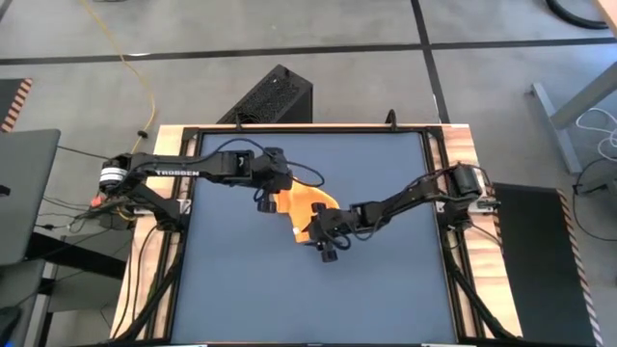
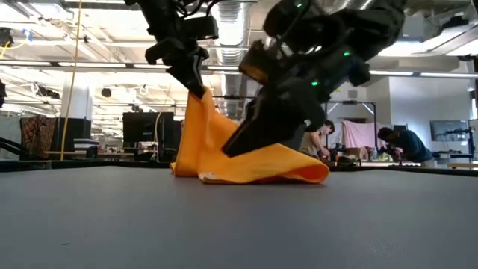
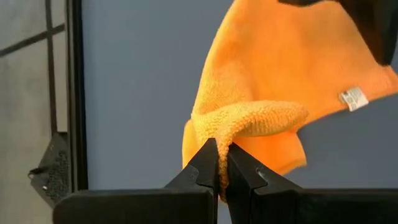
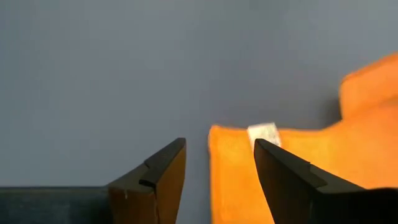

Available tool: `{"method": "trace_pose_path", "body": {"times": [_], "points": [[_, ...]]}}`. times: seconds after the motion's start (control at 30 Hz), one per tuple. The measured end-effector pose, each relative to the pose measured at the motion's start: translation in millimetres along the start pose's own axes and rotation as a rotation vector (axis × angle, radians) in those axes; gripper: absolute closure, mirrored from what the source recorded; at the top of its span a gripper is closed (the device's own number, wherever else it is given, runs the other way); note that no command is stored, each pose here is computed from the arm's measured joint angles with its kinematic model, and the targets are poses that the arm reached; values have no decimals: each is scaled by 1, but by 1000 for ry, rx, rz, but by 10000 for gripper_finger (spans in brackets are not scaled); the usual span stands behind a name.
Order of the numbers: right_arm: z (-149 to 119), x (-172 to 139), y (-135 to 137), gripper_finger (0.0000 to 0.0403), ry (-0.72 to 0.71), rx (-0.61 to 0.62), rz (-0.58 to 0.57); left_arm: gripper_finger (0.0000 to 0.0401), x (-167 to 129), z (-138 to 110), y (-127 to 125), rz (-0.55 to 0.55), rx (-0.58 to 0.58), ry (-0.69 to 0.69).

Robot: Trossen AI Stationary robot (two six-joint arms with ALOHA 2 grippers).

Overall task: Roll towel into tight, uniform cylinder
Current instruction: Roll the orange microfiber towel

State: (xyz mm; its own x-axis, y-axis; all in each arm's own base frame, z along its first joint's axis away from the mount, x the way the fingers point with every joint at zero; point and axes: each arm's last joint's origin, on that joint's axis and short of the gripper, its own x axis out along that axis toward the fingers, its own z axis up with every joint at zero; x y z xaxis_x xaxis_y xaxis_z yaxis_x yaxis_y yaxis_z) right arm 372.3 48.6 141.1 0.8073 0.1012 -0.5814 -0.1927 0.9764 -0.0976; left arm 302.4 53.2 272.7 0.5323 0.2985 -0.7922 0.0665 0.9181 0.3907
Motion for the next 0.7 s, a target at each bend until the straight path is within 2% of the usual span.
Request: {"method": "trace_pose_path", "body": {"times": [0.17,0.43,0.6,0.7], "points": [[-8,11,-3,190,15,48,58,401,0,-1,0,0,-4,6],[-22,30,-12,203,-36,102,121,401,8,0,-1,-11,-40,15],[-24,31,-21,233,-29,125,102,401,31,-1,-10,-86,-40,69],[-28,31,-23,272,16,146,101,401,41,-1,-15,-102,-27,100]]}}
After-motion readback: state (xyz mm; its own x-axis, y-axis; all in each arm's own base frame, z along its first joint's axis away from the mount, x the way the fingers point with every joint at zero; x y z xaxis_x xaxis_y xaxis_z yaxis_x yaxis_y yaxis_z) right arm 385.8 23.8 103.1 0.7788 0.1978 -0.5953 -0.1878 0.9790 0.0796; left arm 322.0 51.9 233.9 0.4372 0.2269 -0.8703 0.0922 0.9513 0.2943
